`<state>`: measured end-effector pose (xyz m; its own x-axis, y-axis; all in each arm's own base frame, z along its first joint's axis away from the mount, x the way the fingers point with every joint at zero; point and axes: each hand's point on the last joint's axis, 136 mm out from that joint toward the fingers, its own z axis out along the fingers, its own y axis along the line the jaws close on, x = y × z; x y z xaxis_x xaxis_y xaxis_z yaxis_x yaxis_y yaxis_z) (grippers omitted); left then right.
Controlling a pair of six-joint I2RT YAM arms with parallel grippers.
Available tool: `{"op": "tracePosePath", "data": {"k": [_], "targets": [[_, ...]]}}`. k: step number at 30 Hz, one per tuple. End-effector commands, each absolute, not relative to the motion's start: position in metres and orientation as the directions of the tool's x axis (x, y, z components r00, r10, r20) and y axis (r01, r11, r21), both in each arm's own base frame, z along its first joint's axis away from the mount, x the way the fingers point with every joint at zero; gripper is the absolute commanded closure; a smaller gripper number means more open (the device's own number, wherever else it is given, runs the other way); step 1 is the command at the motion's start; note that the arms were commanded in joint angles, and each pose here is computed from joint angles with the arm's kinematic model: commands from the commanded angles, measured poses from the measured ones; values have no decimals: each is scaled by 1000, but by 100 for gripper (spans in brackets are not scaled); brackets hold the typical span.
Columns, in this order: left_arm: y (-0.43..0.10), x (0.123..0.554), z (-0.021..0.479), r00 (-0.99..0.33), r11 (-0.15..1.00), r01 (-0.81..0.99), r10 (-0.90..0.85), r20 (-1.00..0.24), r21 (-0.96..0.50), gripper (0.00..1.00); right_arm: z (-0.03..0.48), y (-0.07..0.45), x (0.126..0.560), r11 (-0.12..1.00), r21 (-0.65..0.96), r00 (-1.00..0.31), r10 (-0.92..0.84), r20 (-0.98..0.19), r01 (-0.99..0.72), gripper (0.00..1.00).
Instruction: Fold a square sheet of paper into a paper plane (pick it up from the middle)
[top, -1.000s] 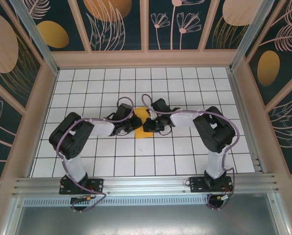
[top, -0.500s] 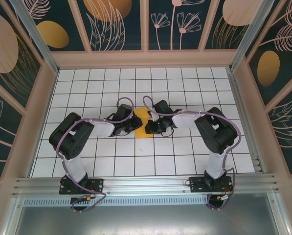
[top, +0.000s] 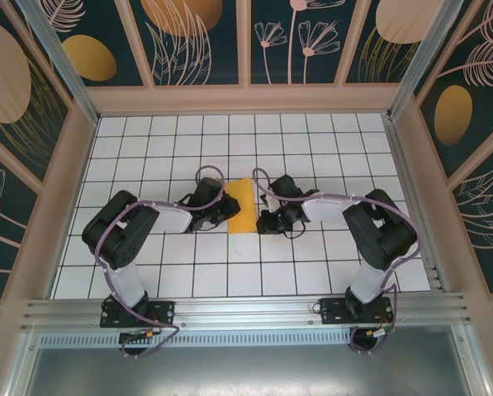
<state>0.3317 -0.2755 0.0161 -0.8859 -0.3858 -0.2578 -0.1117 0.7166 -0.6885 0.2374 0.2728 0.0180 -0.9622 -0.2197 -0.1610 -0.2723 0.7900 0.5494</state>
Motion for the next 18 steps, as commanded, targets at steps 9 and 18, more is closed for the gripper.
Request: {"op": "tracePosePath", "data": {"k": [9,18], "targets": [[-270,351,68,-837,720,-86,-427,-343,-688,61,89,265,298,842,478,-905,-29,-425,-252,77],[-232,325,87,-769,695,-124,-518,-374,-708,43,86,303,322,836,469,-898,-63,-435,-286,76]]}}
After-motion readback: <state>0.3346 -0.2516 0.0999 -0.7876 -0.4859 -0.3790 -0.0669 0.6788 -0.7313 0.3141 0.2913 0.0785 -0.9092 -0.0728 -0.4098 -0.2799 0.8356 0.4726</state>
